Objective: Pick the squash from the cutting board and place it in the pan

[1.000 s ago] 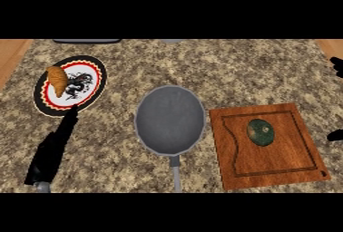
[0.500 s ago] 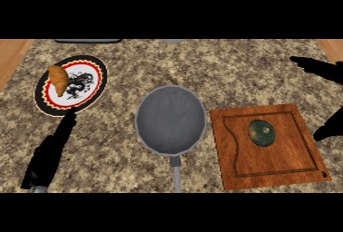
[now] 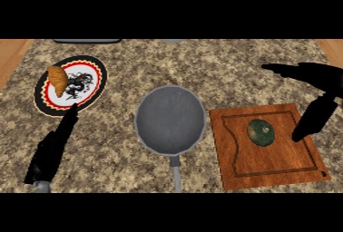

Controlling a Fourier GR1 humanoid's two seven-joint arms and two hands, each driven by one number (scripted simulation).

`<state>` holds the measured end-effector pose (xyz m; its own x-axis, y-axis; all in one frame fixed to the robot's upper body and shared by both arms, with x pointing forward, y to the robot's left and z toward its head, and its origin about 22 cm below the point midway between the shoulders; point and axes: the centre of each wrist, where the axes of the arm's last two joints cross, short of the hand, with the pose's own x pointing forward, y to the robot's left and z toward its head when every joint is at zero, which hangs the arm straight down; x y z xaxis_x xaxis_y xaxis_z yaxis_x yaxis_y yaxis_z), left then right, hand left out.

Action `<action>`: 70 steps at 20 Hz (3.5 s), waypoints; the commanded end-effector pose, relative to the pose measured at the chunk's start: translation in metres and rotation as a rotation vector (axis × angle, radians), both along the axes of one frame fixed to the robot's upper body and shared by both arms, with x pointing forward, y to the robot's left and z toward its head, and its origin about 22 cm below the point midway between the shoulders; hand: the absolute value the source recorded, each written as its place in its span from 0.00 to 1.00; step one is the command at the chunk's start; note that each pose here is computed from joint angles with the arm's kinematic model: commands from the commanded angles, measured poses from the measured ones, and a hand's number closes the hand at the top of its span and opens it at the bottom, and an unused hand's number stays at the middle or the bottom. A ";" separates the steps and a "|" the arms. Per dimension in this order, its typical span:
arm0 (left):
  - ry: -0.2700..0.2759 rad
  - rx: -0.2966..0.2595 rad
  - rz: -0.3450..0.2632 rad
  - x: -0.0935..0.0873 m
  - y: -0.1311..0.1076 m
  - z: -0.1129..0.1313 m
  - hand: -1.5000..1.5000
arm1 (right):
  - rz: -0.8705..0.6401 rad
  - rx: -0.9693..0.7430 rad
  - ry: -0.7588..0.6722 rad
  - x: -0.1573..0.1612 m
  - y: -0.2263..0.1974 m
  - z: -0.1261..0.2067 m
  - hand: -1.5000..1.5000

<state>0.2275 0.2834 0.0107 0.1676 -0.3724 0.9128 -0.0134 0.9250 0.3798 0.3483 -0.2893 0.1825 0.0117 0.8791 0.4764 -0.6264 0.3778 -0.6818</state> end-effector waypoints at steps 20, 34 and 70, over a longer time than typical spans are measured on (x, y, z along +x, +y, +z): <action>0.000 -0.001 0.008 -0.008 0.016 -0.001 0.50 | 0.059 -0.369 0.199 -0.015 0.047 -0.037 0.00; 0.004 -0.015 0.010 -0.004 -0.006 -0.005 0.50 | 0.050 -0.429 0.239 -0.017 0.075 -0.076 0.00; 0.007 -0.007 -0.003 -0.011 -0.012 -0.007 0.50 | -0.040 -0.351 -0.008 -0.033 -0.024 -0.125 1.00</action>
<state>0.2167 0.2831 0.0095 0.1731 -0.3681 0.9135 -0.0139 0.9265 0.3760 0.3239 -0.2755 0.0497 0.0774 0.9774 0.1968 -0.6883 0.1952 -0.6987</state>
